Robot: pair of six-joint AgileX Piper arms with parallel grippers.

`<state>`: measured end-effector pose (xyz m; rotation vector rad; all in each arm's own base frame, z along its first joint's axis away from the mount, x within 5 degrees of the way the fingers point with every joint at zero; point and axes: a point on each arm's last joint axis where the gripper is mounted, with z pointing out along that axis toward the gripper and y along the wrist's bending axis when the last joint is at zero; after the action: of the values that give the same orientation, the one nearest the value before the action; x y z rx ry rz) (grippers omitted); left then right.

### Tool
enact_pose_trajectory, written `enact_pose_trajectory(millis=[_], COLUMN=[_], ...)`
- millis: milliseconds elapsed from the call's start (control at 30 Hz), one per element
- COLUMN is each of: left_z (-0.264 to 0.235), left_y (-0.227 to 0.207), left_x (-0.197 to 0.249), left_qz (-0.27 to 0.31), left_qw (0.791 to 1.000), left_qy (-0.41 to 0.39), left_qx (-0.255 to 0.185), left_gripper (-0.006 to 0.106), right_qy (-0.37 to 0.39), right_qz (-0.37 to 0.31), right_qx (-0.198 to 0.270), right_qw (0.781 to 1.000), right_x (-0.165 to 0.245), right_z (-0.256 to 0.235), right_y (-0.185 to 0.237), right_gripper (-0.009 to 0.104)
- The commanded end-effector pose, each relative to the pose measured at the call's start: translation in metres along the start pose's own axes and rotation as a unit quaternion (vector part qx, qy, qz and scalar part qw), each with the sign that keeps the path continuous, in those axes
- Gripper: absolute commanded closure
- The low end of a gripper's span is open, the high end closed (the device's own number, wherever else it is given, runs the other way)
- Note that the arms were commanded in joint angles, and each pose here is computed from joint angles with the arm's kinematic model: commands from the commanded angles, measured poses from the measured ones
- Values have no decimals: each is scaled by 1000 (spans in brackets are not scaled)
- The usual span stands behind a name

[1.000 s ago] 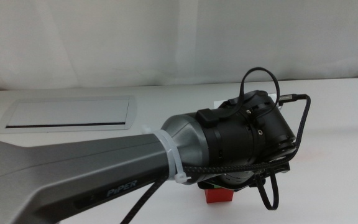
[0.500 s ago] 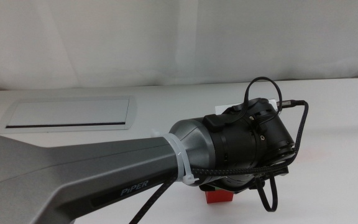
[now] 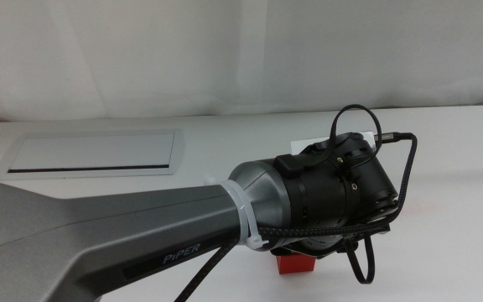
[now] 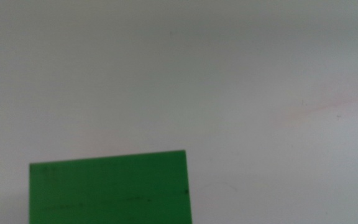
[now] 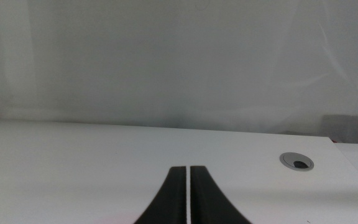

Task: Stack red cubes first, then green, then blue cubes in a specific spot.

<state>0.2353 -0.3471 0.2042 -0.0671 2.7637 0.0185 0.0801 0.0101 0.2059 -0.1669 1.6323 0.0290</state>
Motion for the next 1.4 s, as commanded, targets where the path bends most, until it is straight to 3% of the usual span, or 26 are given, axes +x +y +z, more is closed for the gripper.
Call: enact_pose_trajectory(millis=[0, 200, 233, 300, 333, 567, 733, 967, 1233, 1367], left_z=[0, 0, 0, 0, 0, -10, -47, -103, -136, -154], left_y=[3, 3, 3, 3, 4, 6, 16, 69, 176, 229], left_x=[-2, -2, -2, -2, -2, -5, -22, -65, -111, -118], left_qz=[-26, -33, -29, -31, -32, -18, 14, 42, 23, -12], left_qw=[1000, 999, 1000, 999, 999, 1000, 997, 990, 992, 992], left_qy=[-7, -7, -8, -6, -6, -12, -79, -124, -111, -109], left_qx=[-11, -11, -10, -14, -14, -7, 22, 45, -46, -56], left_gripper=[77, 67, 32, 12, 8, 8, 8, 8, 8, 8], right_qy=[16, 16, 16, 16, 16, 16, 16, 16, 16, 16], right_qz=[-1, -1, -1, -1, -1, -1, -1, -1, -1, -1], right_qx=[0, 0, 0, 0, 0, 0, 0, 0, 0, 0], right_qw=[1000, 1000, 1000, 1000, 1000, 1000, 1000, 1000, 1000, 1000], right_x=[12, 12, 12, 12, 12, 12, 12, 12, 12, 12], right_z=[-1, -1, -1, -1, -1, -1, -1, -1, -1, -1], right_y=[1, 1, 1, 1, 1, 1, 1, 1, 1, 1], right_gripper=[98, 98, 98, 98, 98, 98, 98, 98, 98, 98])
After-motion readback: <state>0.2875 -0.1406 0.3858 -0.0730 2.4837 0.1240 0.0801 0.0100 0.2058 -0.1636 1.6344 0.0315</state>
